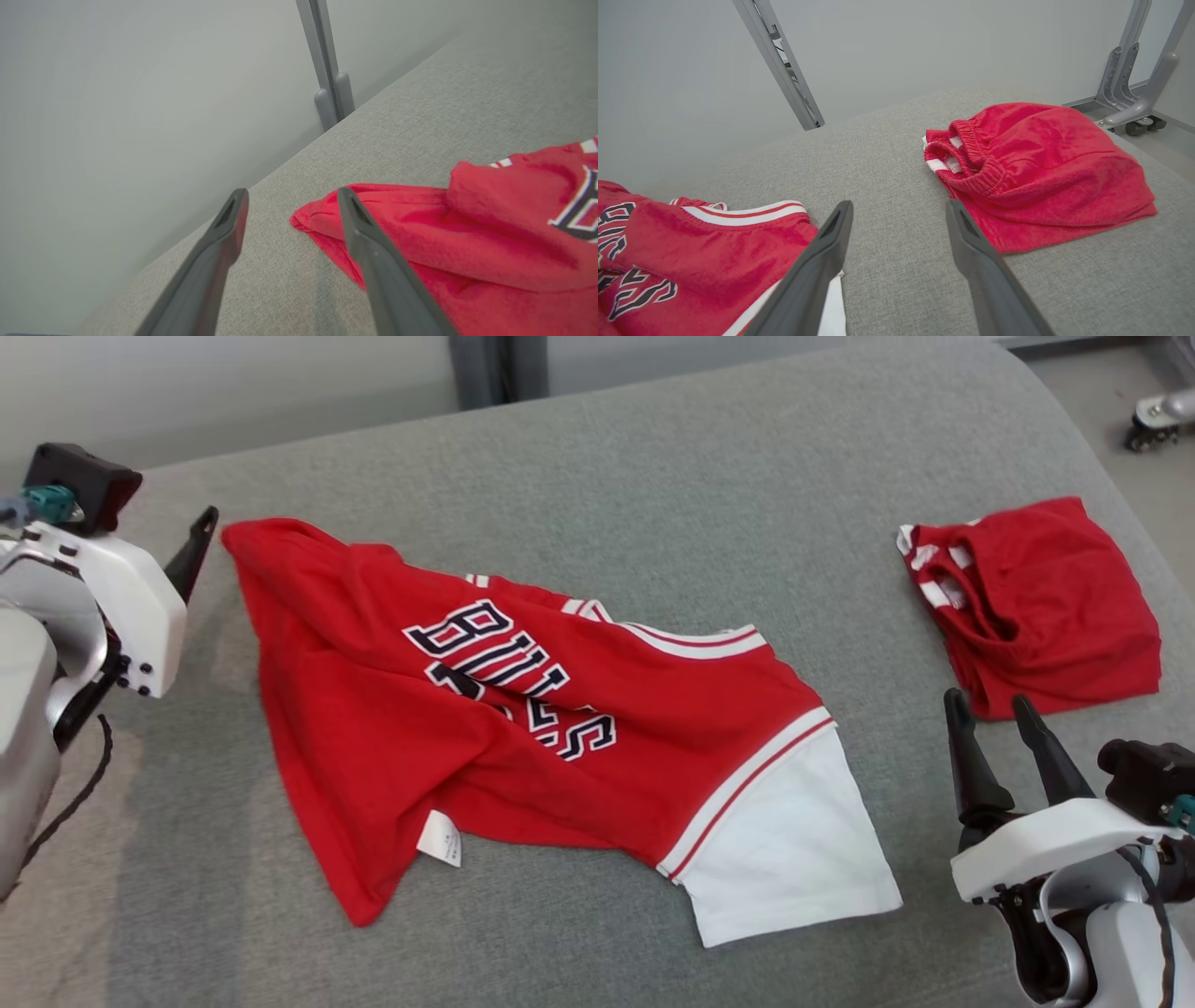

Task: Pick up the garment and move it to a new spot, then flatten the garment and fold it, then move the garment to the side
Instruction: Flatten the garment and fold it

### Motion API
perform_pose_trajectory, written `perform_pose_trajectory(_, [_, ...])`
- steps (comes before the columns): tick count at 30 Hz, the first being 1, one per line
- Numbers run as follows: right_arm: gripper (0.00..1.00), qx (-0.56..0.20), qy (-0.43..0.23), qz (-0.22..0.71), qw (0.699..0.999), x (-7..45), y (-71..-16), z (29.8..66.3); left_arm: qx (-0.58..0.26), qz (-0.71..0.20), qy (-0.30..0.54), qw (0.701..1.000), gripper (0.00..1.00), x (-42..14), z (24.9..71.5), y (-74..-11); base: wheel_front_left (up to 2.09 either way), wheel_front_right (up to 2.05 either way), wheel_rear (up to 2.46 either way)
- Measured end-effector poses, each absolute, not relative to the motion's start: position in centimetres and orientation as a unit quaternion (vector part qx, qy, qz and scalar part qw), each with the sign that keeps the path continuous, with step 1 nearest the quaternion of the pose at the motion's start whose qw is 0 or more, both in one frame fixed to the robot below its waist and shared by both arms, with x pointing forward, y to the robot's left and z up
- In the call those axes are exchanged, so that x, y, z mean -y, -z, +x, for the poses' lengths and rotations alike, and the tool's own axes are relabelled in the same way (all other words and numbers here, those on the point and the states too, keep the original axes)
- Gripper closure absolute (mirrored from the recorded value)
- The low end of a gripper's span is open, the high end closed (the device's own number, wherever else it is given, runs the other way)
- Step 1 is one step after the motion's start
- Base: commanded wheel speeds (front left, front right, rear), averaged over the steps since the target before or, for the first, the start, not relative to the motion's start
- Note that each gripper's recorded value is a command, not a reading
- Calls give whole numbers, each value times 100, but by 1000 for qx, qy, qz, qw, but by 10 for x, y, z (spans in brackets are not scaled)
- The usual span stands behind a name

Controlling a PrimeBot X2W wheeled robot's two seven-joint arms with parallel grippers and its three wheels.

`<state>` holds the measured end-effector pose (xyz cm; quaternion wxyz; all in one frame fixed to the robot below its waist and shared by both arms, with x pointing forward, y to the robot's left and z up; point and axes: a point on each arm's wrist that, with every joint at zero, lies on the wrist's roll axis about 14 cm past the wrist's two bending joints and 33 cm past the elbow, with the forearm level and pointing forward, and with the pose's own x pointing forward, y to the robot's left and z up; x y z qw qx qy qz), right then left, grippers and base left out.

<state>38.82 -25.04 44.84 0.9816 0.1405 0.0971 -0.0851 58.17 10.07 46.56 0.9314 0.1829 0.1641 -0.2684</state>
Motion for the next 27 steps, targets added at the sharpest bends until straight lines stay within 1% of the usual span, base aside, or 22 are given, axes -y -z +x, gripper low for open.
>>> perform_pose_trajectory(5, [0, -81, 68, 144, 984, 240, -459, 388, -137, 156, 263, 942, 0, -112, 559, -489, 0, 0, 0])
perform_pose_trajectory(9, [0, -64, 47, 144, 986, 227, -470, 392, -114, 115, 236, 958, 0, -127, 543, -506, 0, 0, 0])
perform_pose_trajectory(13, [0, -41, 28, 146, 988, 215, -485, 395, -119, 90, 190, 970, 0, -146, 517, -499, 0, 0, 0])
perform_pose_trajectory(15, [0, -31, 24, 146, 989, 213, -489, 396, -128, 59, 177, 974, 0, -147, 502, -490, 0, 0, 0])
perform_pose_trajectory(19, [0, -16, 20, 145, 989, 210, -495, 398, -178, -4, 173, 969, 0, -133, 464, -456, 0, 0, 0])
perform_pose_trajectory(24, [0, -21, 21, 145, 989, 210, -488, 401, -243, -91, 200, 945, 0, -93, 417, -423, 0, 0, 0])
perform_pose_trajectory(27, [0, -21, 21, 144, 989, 210, -487, 404, -277, -111, 210, 931, 0, -83, 399, -410, 0, 0, 0])
